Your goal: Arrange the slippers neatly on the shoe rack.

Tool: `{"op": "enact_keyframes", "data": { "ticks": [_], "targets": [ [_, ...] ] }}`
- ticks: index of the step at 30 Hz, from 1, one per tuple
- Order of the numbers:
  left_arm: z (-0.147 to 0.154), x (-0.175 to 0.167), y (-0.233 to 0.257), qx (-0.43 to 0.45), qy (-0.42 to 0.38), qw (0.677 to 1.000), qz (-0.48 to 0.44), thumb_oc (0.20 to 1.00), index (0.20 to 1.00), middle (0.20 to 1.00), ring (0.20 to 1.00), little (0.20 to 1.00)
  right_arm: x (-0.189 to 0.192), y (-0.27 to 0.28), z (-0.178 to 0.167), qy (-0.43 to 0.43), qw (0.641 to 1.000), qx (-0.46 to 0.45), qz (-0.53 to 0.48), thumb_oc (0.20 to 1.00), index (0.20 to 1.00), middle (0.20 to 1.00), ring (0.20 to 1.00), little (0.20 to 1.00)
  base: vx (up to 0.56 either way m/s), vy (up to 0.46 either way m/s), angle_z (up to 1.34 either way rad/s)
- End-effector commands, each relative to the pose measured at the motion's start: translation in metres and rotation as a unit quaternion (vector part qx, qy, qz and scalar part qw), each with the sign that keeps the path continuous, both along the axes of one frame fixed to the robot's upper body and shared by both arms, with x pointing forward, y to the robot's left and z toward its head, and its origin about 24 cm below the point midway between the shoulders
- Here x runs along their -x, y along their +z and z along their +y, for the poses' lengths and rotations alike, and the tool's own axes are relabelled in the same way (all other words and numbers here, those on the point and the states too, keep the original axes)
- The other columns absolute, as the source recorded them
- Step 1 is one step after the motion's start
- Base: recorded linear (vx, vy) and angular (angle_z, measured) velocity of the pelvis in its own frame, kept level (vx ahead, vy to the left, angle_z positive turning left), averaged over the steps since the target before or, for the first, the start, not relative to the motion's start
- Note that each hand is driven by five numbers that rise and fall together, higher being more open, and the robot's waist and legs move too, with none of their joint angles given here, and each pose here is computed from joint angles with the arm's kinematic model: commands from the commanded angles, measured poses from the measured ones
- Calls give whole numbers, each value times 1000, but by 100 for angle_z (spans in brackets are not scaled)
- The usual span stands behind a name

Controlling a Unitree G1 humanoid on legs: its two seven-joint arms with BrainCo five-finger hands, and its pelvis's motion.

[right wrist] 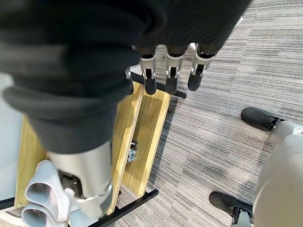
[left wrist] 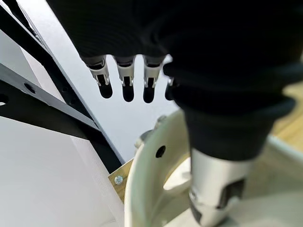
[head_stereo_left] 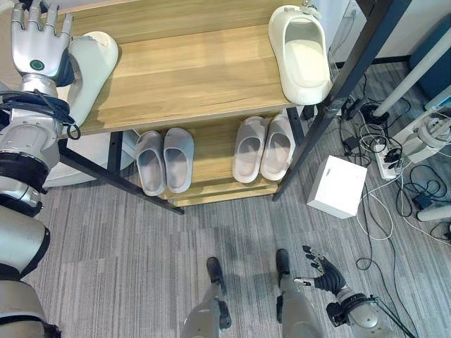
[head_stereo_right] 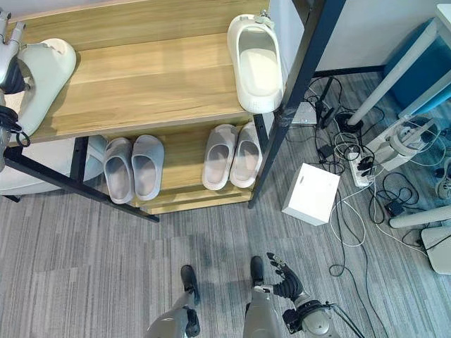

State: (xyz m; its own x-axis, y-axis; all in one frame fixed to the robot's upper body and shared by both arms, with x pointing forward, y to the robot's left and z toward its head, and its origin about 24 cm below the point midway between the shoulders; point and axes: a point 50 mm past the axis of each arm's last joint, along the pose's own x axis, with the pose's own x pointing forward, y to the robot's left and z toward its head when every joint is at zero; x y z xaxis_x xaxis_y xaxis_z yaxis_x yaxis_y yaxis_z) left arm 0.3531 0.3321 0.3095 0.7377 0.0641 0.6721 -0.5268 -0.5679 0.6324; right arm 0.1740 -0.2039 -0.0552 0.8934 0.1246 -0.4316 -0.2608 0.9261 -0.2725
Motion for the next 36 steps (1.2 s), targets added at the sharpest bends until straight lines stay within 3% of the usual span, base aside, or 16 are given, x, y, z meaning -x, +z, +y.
{"op": "enact_keyframes", "data": {
  "ticks": [1, 3, 4, 5, 9, 16, 29, 32, 33, 36],
  "targets": [
    [9, 11, 40, -8, 37, 998, -57, 1000, 1000, 1000, 1000, 1000, -13, 18, 1, 13, 999, -14, -50, 1000, 1000, 1000, 1000, 1000, 0, 0, 0],
    [4, 7, 39, -2, 26, 998, -55, 1000, 1000, 1000, 1000, 1000, -13, 18, 3, 17, 999, -15, -49, 1000, 1000, 1000, 1000, 1000, 0, 0, 0],
    [4, 7, 39, -2, 26, 998, -55, 658, 658, 658, 658, 658, -13, 18, 3, 17, 999, -15, -49, 1000, 1000, 1000, 1000, 1000, 0, 0, 0],
    [-5, 2, 35, 8, 2, 999, -53, 200, 200, 200, 200, 200, -13, 17, 5, 17, 999, -15, -48, 1000, 1000, 1000, 1000, 1000, 0, 0, 0],
    [-26, -4, 30, 11, -53, 997, -50, 200, 200, 200, 200, 200, -14, 15, 6, 17, 999, -12, -47, 1000, 1000, 1000, 1000, 1000, -4, 0, 3],
    [-96, -17, 25, -14, -176, 983, -43, 200, 200, 200, 200, 200, -13, 12, 3, 14, 999, -6, -33, 1000, 1000, 1000, 1000, 1000, -23, -70, 1],
    [-114, -33, 34, 30, -175, 983, -49, 200, 200, 200, 200, 200, -5, 15, -22, -22, 999, 9, -28, 1000, 1000, 1000, 1000, 1000, -3, -41, -10],
    [-150, -42, 33, 14, -212, 977, -32, 200, 200, 200, 200, 200, 1, 14, -26, -19, 1000, 10, -17, 1000, 1000, 1000, 1000, 1000, 40, -83, -14],
    [-149, -45, 33, 11, -198, 980, -25, 1000, 1000, 1000, 1000, 1000, 0, 15, -29, -17, 1000, 16, -16, 1000, 1000, 1000, 1000, 1000, 64, -86, -13],
    [-150, -47, 32, 39, -202, 978, -14, 1000, 1000, 1000, 1000, 1000, 4, 12, -34, -30, 999, 17, -6, 1000, 1000, 1000, 1000, 1000, 31, -81, -28]
  ]
}}
